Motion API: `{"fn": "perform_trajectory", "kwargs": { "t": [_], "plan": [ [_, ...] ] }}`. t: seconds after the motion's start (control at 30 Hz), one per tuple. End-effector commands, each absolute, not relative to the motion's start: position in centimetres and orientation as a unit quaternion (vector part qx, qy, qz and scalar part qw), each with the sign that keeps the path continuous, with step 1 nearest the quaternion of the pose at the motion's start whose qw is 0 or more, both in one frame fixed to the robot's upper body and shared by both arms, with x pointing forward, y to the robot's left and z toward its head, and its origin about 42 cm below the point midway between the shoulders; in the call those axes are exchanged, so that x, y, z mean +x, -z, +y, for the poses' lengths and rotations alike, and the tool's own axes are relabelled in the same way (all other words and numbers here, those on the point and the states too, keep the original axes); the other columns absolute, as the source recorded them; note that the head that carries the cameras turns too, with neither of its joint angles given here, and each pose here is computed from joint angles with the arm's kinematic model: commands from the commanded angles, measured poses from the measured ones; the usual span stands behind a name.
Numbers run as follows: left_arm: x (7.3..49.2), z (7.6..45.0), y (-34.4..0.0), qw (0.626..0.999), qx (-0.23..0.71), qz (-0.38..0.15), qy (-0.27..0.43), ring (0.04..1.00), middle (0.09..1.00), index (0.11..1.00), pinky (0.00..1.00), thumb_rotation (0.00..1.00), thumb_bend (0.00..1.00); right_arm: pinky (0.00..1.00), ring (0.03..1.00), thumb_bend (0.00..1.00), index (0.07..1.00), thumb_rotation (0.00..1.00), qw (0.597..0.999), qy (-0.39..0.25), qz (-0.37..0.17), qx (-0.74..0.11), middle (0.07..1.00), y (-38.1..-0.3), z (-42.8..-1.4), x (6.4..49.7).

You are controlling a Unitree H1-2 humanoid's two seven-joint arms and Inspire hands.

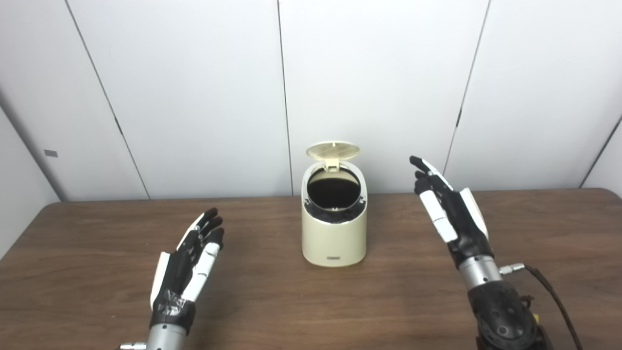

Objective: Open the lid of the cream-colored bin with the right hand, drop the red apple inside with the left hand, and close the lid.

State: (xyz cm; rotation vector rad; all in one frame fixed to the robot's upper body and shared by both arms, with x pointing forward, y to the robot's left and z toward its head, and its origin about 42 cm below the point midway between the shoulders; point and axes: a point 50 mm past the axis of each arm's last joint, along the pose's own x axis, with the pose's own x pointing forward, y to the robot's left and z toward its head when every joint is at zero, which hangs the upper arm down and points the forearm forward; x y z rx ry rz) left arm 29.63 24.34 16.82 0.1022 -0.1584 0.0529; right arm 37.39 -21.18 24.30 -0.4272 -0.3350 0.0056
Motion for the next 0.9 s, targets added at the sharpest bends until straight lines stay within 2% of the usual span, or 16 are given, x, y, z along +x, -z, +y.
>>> {"fn": "perform_trajectory", "kwargs": {
  "t": [0.0, 0.1, 0.23, 0.27, 0.37, 0.5, 0.73, 0.87],
  "plan": [
    [29.4, 23.8, -16.9, 0.994, 0.040, -0.105, -0.020, 0.959, 0.979, 0.987, 0.95, 0.86, 0.56, 0.88, 0.944, 0.59, 0.884, 1.00, 0.946, 0.003, -0.215, -0.241, 0.959, -28.0, -20.5, 38.6],
    [28.7, 23.6, -15.6, 0.995, 0.022, -0.092, -0.016, 0.988, 0.998, 0.999, 0.99, 0.87, 0.54, 0.82, 0.879, 0.59, 0.866, 1.00, 0.938, -0.013, -0.232, -0.258, 0.896, -30.0, -19.5, 40.1],
    [28.3, 23.5, -14.5, 0.996, 0.005, -0.085, -0.013, 1.000, 1.000, 1.000, 1.00, 0.86, 0.53, 0.72, 0.854, 0.54, 0.866, 1.00, 0.929, -0.027, -0.243, -0.279, 0.905, -32.0, -18.5, 41.9],
    [28.3, 23.5, -14.3, 0.996, 0.005, -0.084, -0.014, 1.000, 1.000, 1.000, 1.00, 0.86, 0.54, 0.71, 0.861, 0.52, 0.861, 0.96, 0.927, -0.028, -0.242, -0.286, 0.913, -32.4, -18.4, 42.3],
    [28.2, 23.3, -14.2, 0.997, 0.012, -0.076, -0.016, 0.999, 1.000, 1.000, 1.00, 0.85, 0.56, 0.72, 0.889, 0.49, 0.843, 0.96, 0.910, -0.036, -0.244, -0.335, 0.924, -33.6, -17.8, 43.3],
    [28.2, 23.2, -14.1, 0.997, 0.030, -0.069, -0.014, 0.999, 0.990, 1.000, 1.00, 0.86, 0.60, 0.84, 0.931, 0.48, 0.831, 0.97, 0.895, -0.047, -0.240, -0.372, 0.920, -35.1, -17.1, 44.3],
    [28.2, 23.0, -14.3, 0.997, 0.029, -0.068, -0.014, 0.988, 0.974, 0.983, 1.00, 0.85, 0.60, 0.82, 0.899, 0.46, 0.825, 0.95, 0.876, -0.080, -0.249, -0.405, 0.880, -35.7, -15.9, 45.0],
    [28.3, 23.1, -14.7, 0.997, 0.015, -0.076, -0.020, 0.960, 0.956, 0.968, 0.98, 0.82, 0.59, 0.82, 0.925, 0.48, 0.794, 0.96, 0.846, -0.092, -0.260, -0.457, 0.914, -35.4, -15.4, 44.9]
  ]
}}
